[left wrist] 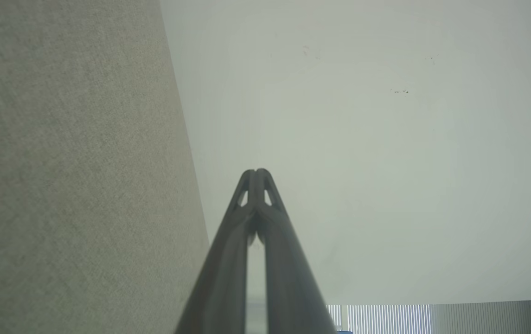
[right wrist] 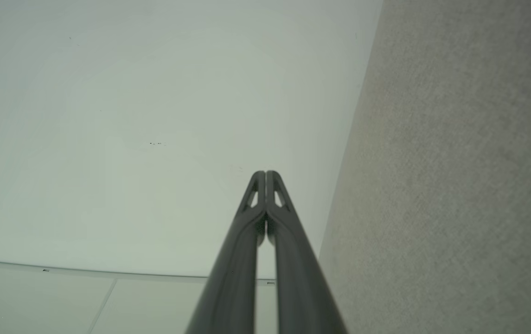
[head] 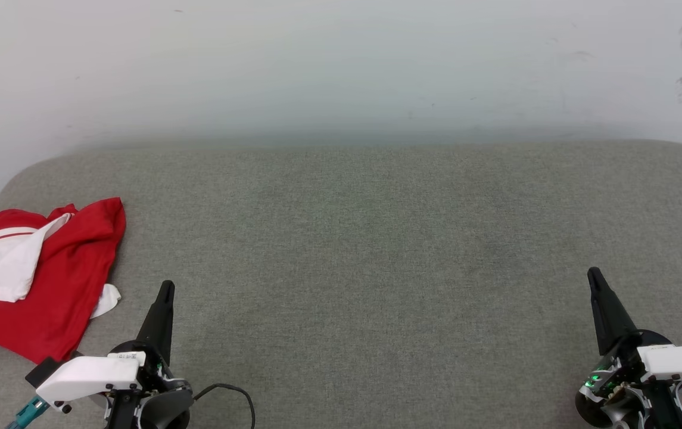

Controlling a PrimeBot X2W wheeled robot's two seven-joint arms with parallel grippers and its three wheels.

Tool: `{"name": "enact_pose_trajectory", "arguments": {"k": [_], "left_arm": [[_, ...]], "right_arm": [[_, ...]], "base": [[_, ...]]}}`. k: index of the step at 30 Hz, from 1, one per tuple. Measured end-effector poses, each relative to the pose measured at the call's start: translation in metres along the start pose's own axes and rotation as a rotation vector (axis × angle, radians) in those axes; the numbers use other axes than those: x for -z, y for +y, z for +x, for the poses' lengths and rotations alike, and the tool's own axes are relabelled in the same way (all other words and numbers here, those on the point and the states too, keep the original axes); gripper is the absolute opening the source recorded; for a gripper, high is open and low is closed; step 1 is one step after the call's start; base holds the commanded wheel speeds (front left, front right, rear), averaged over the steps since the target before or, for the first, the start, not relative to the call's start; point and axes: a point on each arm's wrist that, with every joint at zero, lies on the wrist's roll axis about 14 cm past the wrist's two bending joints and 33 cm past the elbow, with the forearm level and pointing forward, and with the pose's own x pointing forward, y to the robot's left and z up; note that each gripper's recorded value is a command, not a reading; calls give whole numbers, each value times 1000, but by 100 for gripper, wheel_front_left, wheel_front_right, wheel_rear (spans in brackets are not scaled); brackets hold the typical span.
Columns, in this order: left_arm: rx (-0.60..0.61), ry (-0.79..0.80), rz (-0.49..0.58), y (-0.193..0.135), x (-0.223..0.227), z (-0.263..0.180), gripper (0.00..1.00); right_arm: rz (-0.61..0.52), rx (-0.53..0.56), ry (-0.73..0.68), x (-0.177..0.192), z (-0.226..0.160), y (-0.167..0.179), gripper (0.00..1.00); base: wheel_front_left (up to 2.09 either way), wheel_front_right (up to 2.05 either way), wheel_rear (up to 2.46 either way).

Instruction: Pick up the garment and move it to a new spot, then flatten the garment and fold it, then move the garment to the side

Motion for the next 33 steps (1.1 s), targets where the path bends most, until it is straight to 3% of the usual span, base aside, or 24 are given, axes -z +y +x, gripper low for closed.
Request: {"name": "enact_pose_trajectory", "arguments": {"k": [33], "left_arm": [[0, 0, 0, 0, 0, 0, 0]], "right_arm": [[0, 0, 0, 0, 0, 0, 0]], "base": [[0, 0, 0]]}}
